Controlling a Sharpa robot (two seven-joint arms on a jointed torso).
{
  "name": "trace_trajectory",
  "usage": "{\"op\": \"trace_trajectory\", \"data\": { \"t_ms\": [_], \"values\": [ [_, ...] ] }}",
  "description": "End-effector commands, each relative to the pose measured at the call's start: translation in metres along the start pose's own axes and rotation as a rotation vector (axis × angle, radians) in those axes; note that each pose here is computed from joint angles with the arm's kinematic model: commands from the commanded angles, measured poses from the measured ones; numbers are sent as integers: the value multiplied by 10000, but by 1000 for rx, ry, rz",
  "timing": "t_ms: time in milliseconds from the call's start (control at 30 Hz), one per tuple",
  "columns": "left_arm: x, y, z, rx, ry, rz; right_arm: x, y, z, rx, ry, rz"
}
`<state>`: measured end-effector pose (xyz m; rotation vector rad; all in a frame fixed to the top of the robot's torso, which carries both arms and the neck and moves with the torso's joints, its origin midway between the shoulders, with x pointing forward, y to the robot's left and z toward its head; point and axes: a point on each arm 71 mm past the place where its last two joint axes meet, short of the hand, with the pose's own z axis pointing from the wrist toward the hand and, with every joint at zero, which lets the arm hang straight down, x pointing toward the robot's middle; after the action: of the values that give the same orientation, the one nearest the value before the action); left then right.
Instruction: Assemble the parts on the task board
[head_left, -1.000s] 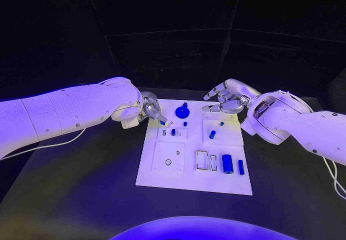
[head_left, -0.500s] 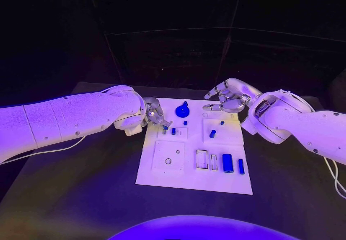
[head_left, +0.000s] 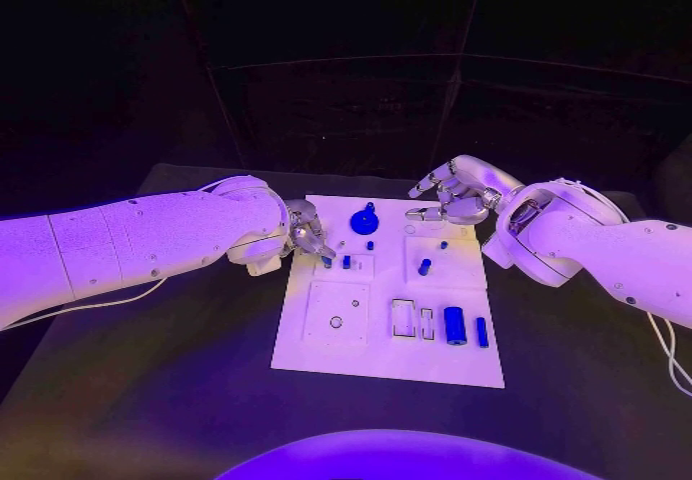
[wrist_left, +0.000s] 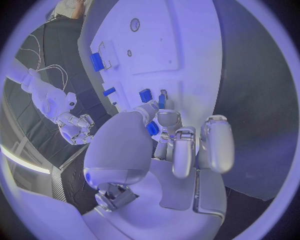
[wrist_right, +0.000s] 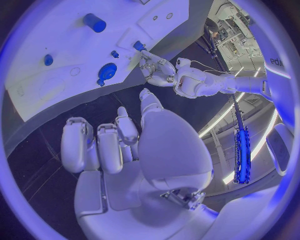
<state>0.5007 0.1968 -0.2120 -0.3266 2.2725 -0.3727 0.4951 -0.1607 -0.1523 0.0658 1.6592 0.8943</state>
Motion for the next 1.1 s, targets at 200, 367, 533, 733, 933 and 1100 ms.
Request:
{"op": "trace_trajectory", "data": {
  "t_ms": [200, 367, 533, 733, 933, 1100],
  "values": [
    [9, 15, 5, -18, 6, 40, -10, 10, 1, -7, -2, 1],
    [22, 15, 3, -19, 19, 50, -9, 11, 2, -7, -1, 1],
    [33, 14, 1, -20, 32, 58, -8, 12, 2, -8, -1, 1],
    [53, 7, -5, -19, 49, 70, -13, 8, 3, -8, -5, 2],
    [64, 3, -9, -20, 58, 75, -20, 7, 7, -14, -12, 19],
    [65, 5, -9, -22, 60, 77, -28, 9, 13, -25, -22, 56]
  ]
}}
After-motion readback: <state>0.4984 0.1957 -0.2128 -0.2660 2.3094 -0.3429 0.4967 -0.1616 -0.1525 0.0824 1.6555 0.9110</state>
